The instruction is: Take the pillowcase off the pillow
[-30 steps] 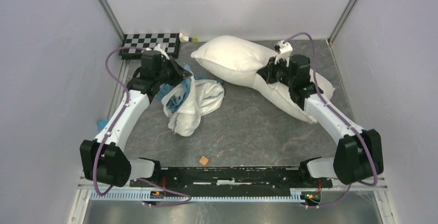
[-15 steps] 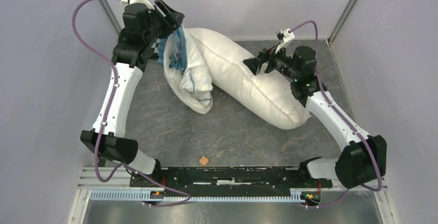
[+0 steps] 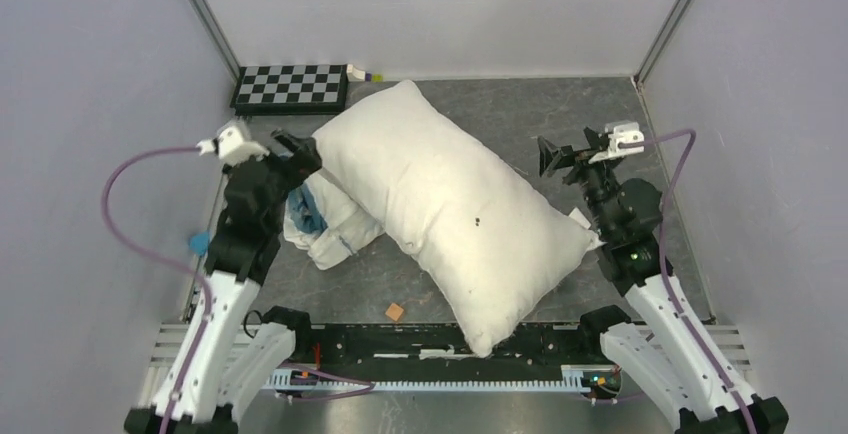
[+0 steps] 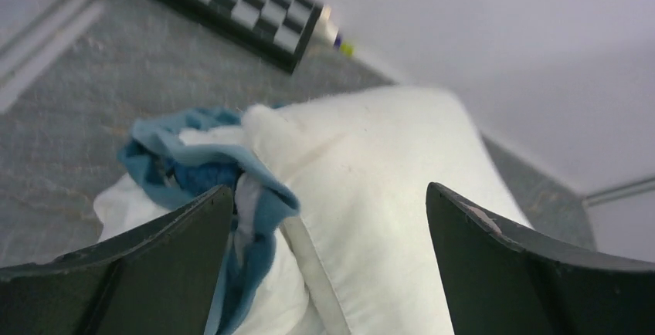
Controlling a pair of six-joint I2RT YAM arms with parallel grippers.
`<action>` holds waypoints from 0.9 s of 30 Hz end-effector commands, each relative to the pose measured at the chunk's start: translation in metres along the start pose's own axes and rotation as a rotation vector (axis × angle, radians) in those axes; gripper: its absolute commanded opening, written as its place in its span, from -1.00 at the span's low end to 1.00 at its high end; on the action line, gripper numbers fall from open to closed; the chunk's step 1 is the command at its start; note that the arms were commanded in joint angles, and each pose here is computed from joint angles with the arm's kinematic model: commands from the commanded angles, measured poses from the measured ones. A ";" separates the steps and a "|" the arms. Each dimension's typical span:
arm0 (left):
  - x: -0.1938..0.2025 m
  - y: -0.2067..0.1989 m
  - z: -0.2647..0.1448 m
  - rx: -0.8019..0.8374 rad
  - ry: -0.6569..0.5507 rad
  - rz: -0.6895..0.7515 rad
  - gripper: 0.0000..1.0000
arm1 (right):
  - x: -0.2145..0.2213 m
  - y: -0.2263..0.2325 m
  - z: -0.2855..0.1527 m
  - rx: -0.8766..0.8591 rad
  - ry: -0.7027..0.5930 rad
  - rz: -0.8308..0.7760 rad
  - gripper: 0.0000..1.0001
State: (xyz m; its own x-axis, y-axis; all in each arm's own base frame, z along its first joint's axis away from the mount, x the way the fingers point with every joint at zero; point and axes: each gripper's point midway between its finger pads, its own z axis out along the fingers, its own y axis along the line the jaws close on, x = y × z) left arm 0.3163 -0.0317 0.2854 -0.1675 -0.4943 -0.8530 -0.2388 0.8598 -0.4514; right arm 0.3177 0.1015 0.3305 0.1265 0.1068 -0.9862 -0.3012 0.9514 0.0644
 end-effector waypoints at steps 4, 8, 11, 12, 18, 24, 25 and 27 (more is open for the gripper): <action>-0.004 0.020 -0.010 0.083 -0.265 -0.001 1.00 | 0.059 -0.082 -0.033 0.437 0.121 -0.098 0.96; 0.025 0.046 0.003 0.022 -0.260 0.068 1.00 | 0.094 -0.097 -0.054 0.499 0.111 -0.152 0.96; 0.040 0.068 0.009 -0.044 -0.286 0.113 1.00 | 0.119 -0.110 -0.068 0.546 0.134 -0.228 0.96; 0.047 0.078 0.011 -0.071 -0.287 0.127 1.00 | 0.127 -0.114 -0.071 0.560 0.154 -0.238 0.96; 0.071 0.108 0.025 -0.172 -0.269 0.323 1.00 | 0.156 -0.123 -0.072 0.548 0.196 -0.277 0.96; 0.096 0.130 0.045 -0.202 -0.223 0.400 1.00 | 0.167 -0.126 -0.092 0.514 0.099 -0.340 0.96; 0.102 0.134 0.051 -0.181 -0.202 0.370 1.00 | 0.172 -0.127 -0.094 0.512 0.111 -0.351 0.96; 0.110 0.137 0.062 -0.132 -0.169 0.316 1.00 | 0.183 -0.128 -0.097 0.508 0.157 -0.369 0.96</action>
State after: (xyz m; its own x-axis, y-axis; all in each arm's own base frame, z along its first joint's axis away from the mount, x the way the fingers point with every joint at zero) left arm 0.3076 0.0327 0.1101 -0.1671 -0.1333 -0.9769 -0.3734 0.9256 -0.0624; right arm 0.2929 -0.0289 0.1263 -0.0692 -0.1983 -0.9777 0.2408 0.9478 -0.2092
